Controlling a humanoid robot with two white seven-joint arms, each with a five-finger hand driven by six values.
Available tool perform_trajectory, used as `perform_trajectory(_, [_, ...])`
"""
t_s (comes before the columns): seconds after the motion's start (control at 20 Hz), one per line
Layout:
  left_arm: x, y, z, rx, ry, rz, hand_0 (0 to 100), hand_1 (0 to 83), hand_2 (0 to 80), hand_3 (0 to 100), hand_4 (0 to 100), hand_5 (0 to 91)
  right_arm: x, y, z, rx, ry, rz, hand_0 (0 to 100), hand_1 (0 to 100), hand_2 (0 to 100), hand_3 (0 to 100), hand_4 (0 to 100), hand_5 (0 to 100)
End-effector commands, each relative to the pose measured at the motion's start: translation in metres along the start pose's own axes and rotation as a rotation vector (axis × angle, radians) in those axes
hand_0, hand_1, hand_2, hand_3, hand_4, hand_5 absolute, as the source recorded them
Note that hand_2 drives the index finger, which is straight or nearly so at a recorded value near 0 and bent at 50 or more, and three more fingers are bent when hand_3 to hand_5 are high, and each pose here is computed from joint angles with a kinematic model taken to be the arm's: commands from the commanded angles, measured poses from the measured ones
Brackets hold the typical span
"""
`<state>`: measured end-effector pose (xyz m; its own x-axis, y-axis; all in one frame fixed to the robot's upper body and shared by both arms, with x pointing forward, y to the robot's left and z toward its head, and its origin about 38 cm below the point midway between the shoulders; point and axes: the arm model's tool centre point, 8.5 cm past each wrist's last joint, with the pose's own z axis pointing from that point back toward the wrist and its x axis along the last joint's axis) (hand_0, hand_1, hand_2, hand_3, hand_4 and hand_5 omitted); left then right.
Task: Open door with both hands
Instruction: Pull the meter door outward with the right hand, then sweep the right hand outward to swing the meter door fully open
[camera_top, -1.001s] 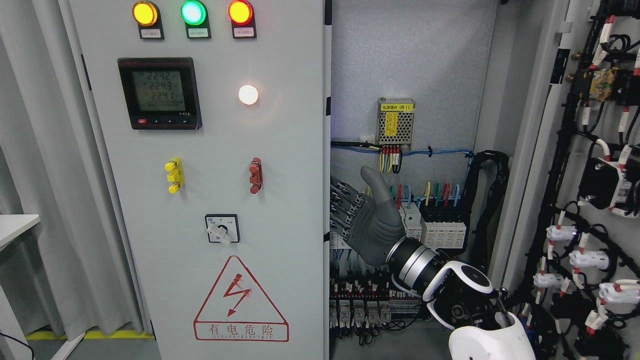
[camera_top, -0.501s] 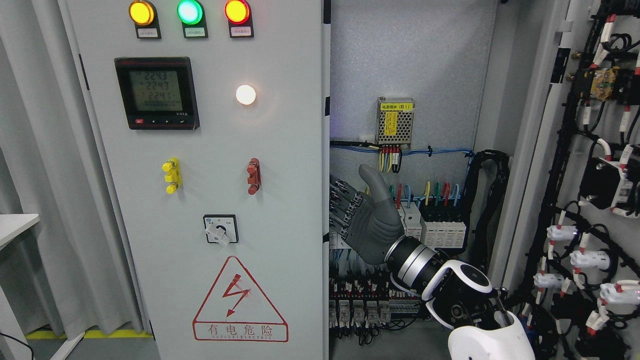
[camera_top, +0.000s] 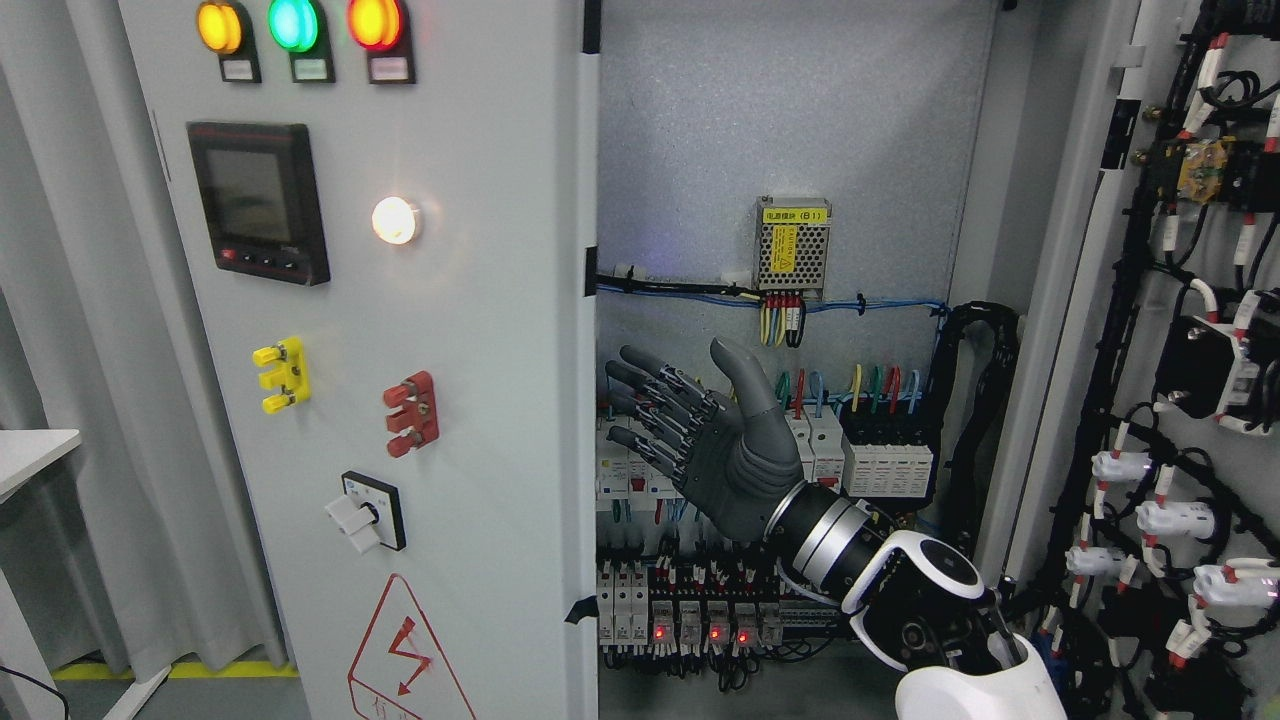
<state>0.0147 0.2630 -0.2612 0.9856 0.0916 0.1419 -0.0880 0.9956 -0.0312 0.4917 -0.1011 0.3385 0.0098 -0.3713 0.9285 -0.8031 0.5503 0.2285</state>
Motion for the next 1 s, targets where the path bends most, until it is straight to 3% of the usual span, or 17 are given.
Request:
perform_trajectory(0.0, [-0.011,0.019,0.004,0.027,0.013,-0.002,29,0.0,2.7,3,3,0.0,0.008,0.015,0.008,0.033,-0.024,0.041,22,0,0,0,0,0])
perform_trajectory(0.5, [-0.012,0.020,0.004,0.030,0.016,-0.002,29,0.0,2.7,3,3,0.0,0.014,0.057,0.016,0.116,-0.067,0.101,22,0,0,0,0,0])
perform_trajectory(0.75, [-0.012,0.020,0.004,0.029,0.015,-0.002,29,0.0,2.7,3,3,0.0,0.002,0.095,0.013,0.219,-0.050,0.123,22,0,0,0,0,0])
perform_trajectory(0.95, [-0.012,0.020,0.004,0.029,0.015,-0.002,29,0.0,2.7,3,3,0.0,-0.007,0.107,0.010,0.252,-0.029,0.118,22,0,0,0,0,0])
